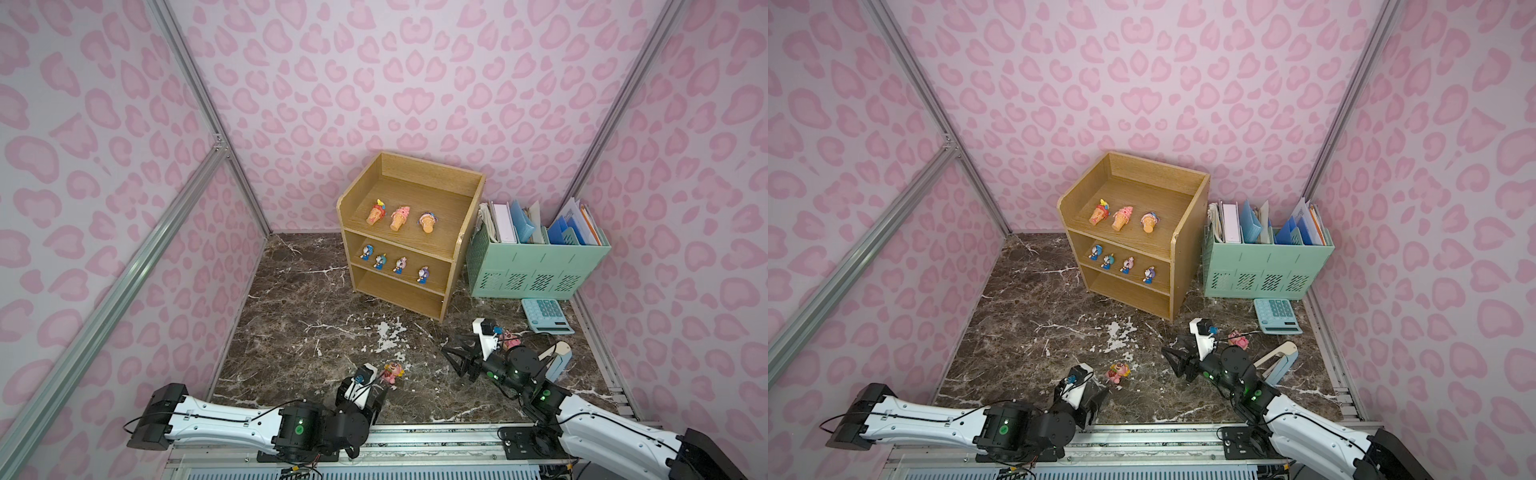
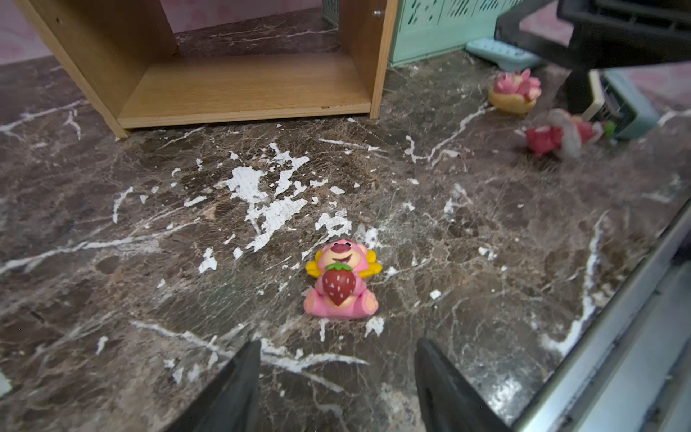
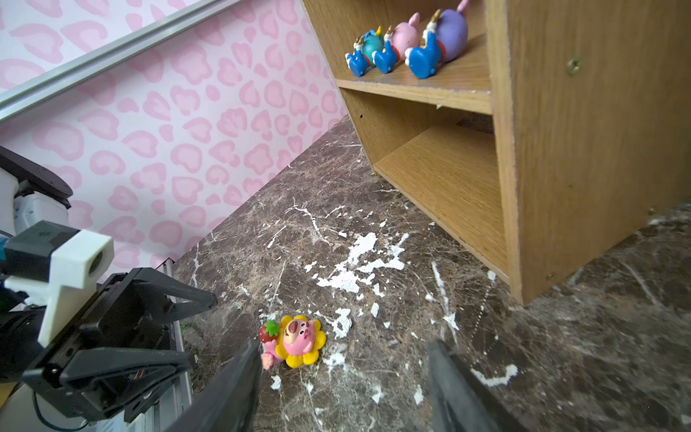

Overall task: Organize plastic toys on shelves
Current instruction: Place the plastic toy at the center of the board, then pick up the plastic toy at the center of the board.

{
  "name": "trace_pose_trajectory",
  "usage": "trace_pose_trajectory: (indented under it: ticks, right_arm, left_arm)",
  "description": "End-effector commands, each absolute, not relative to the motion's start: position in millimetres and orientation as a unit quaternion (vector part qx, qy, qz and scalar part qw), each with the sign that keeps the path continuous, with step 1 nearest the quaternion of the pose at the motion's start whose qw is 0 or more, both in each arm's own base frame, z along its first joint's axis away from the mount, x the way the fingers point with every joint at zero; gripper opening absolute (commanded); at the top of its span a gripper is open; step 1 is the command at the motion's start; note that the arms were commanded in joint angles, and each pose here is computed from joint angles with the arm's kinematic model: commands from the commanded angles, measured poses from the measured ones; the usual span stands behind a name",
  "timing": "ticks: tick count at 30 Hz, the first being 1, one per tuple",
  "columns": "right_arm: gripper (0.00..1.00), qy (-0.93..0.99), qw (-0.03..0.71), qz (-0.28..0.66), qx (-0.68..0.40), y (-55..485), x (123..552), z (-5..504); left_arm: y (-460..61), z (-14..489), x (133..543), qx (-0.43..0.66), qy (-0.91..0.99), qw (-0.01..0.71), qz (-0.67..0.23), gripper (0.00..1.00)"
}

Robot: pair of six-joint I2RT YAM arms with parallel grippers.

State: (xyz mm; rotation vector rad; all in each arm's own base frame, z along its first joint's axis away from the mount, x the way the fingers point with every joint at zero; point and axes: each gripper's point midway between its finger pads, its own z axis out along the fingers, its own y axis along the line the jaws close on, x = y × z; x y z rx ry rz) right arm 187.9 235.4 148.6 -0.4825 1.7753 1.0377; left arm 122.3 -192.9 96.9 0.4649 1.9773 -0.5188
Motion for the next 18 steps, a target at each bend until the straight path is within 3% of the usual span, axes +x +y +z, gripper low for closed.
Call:
trace_pose_trajectory:
  ticks: [1, 9, 13, 18]
  right_arm:
    - [0.72, 0.728, 0.497, 0.429, -0.197, 235, 190, 151]
    - [0.72, 0.727, 0.498, 0.432, -0.193, 231, 192, 148]
    - [0.72, 0.723, 0.503, 0.433, -0.189, 227, 192, 150]
    - [0.72, 0.721, 0.510, 0.431, -0.185, 221, 193, 153]
  left_arm:
    - [-197, 103, 118, 0.155, 0.815, 0.488, -0.273, 0.67]
    - [-223, 88, 98, 0.387, 0.735, 0.514, -0.211, 0.69]
    - [-233, 100, 117, 0.432, 0.704, 0.556, -0.099, 0.75]
    - [-244, 88, 140, 0.438, 0.705, 0.556, -0.044, 0.74]
